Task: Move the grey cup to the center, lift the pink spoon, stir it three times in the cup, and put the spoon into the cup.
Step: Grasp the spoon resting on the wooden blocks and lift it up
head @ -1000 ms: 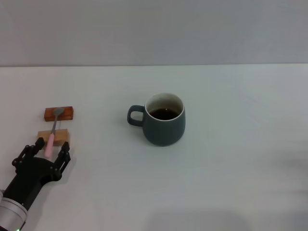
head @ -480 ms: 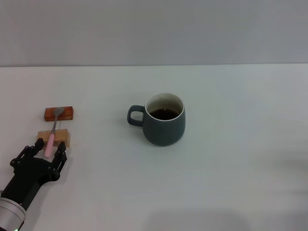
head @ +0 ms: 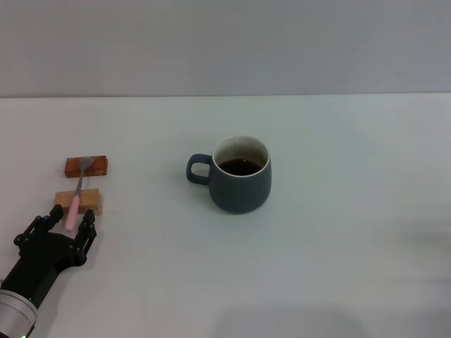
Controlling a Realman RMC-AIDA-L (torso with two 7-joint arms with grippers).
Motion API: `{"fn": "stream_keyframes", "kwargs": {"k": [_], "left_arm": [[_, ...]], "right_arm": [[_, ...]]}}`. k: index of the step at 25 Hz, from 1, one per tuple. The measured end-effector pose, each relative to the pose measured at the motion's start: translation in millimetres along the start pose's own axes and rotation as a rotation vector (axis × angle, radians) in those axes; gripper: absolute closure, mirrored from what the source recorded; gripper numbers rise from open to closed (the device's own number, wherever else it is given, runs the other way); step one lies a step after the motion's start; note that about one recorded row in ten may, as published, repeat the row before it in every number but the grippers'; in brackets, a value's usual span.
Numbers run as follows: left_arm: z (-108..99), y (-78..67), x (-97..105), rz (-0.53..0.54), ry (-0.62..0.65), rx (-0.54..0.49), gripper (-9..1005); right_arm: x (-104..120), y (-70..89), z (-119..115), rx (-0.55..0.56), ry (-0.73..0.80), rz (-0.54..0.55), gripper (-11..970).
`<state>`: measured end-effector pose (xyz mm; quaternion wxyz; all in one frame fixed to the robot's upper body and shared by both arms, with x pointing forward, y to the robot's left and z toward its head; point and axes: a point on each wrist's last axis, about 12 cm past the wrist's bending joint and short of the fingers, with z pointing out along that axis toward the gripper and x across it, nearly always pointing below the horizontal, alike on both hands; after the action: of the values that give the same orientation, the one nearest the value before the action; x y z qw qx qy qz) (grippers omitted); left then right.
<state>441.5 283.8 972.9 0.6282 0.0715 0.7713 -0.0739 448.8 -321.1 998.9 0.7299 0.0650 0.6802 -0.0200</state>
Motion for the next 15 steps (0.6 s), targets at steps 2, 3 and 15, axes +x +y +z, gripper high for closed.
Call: {"fn": "stream_keyframes", "kwargs": {"k": [2,3,15], "left_arm": [[0.1,-0.2,0.0,0.0,0.001,0.001,439],[0.2,-0.3,0.0,0.0,0.001,0.001,442],[-0.5,0.5,-0.3,-0.002,-0.003,-0.001,533]], "right_arm": [[-0.2,0.1,0.0,0.0,-0.001,0.0,960],[-0.3,0.1,0.0,0.0,-0.002,0.0,961],[-0.4,0.1,0.0,0.0,-0.003,0.0,960]]}}
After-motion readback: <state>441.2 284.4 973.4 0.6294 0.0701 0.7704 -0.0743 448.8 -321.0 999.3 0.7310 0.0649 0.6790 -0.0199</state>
